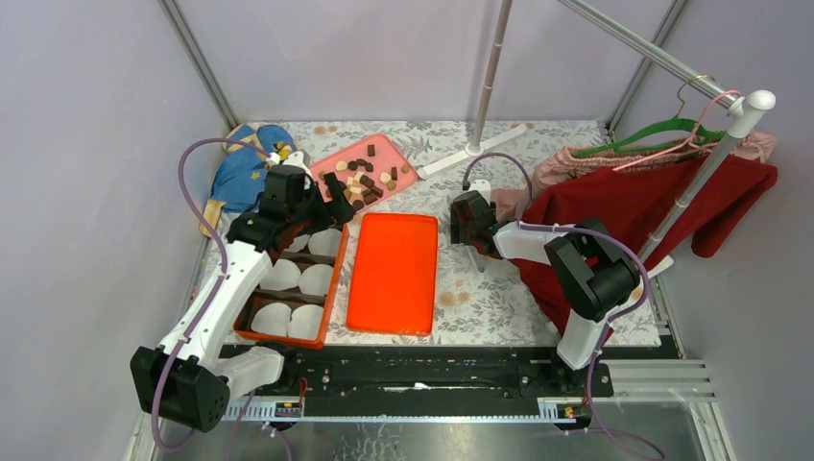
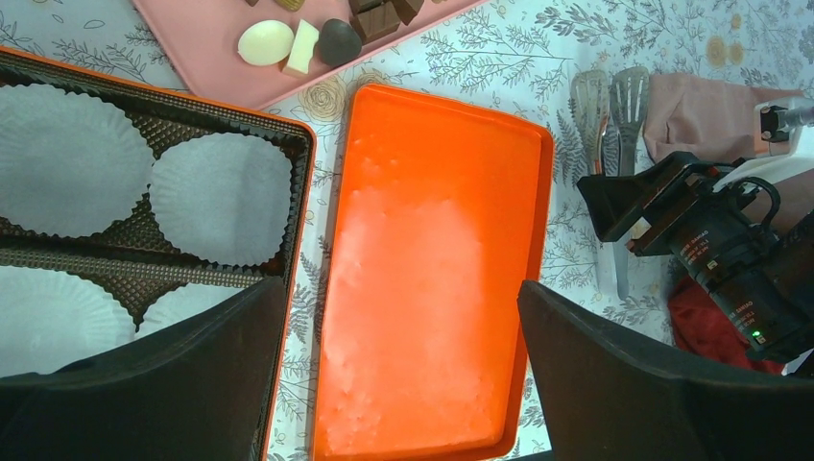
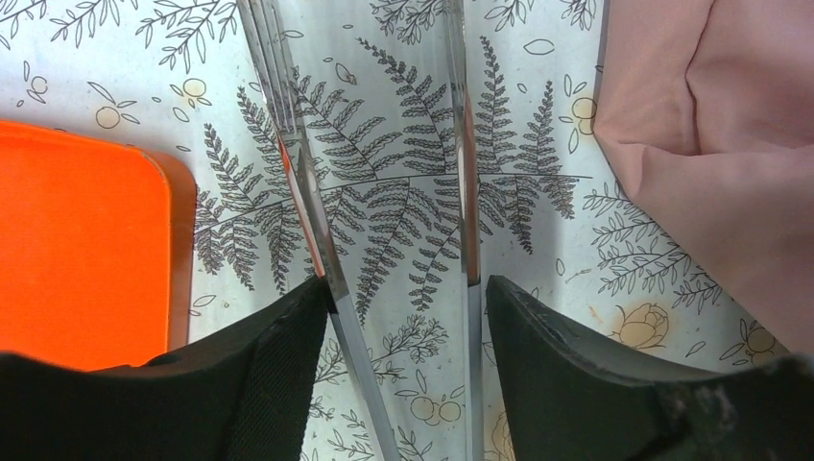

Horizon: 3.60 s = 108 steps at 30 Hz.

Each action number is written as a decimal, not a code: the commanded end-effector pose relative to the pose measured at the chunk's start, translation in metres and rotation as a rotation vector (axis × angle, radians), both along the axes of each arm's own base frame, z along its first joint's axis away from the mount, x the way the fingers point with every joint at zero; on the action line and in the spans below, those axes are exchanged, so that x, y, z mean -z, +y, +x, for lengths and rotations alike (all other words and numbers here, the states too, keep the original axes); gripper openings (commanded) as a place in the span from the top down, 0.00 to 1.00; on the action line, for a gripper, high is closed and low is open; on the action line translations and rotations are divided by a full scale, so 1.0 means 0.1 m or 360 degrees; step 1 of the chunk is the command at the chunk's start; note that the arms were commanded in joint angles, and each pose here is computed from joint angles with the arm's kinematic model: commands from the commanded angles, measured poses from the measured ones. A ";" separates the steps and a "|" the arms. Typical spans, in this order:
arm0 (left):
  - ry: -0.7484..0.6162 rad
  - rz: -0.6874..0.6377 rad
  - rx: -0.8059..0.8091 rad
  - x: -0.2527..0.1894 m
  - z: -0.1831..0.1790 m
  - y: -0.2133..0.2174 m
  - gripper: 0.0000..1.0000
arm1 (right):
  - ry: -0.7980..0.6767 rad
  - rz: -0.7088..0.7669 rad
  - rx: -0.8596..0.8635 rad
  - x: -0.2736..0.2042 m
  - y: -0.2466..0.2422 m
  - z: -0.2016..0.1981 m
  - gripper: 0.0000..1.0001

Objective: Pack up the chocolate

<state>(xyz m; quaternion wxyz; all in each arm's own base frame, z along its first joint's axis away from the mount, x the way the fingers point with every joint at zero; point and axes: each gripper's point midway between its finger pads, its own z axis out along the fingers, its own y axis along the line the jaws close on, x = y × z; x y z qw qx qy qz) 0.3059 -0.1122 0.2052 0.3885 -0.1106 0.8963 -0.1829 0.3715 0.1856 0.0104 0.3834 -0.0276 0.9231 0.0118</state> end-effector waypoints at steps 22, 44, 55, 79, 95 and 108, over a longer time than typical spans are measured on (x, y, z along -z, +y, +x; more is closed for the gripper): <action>-0.0016 -0.0054 -0.0011 -0.03 0.09 -0.04 0.01 | 0.0206 -0.0130 -0.0027 0.19 -0.12 -0.37 0.40; 0.0010 -0.0091 -0.0008 -0.11 0.23 -0.10 0.01 | 0.0244 -0.0021 -0.0331 -0.85 0.23 -0.36 0.91; 0.0011 -0.0071 -0.0076 -0.20 0.78 -0.03 0.01 | 0.0260 0.0170 -0.0571 -1.61 0.48 -0.52 0.91; -0.0007 -0.0072 -0.0345 0.23 2.85 0.65 0.01 | 0.0369 0.0319 -0.0631 -1.55 0.65 -0.64 0.90; -0.0219 -0.0325 -0.0441 0.99 3.91 0.61 0.02 | 0.0470 0.0373 -0.0574 -1.42 0.84 -0.50 0.91; -0.0009 -0.0355 -0.0362 1.50 3.70 0.50 0.03 | 0.0484 0.0369 -0.0553 -1.40 0.88 -0.43 0.91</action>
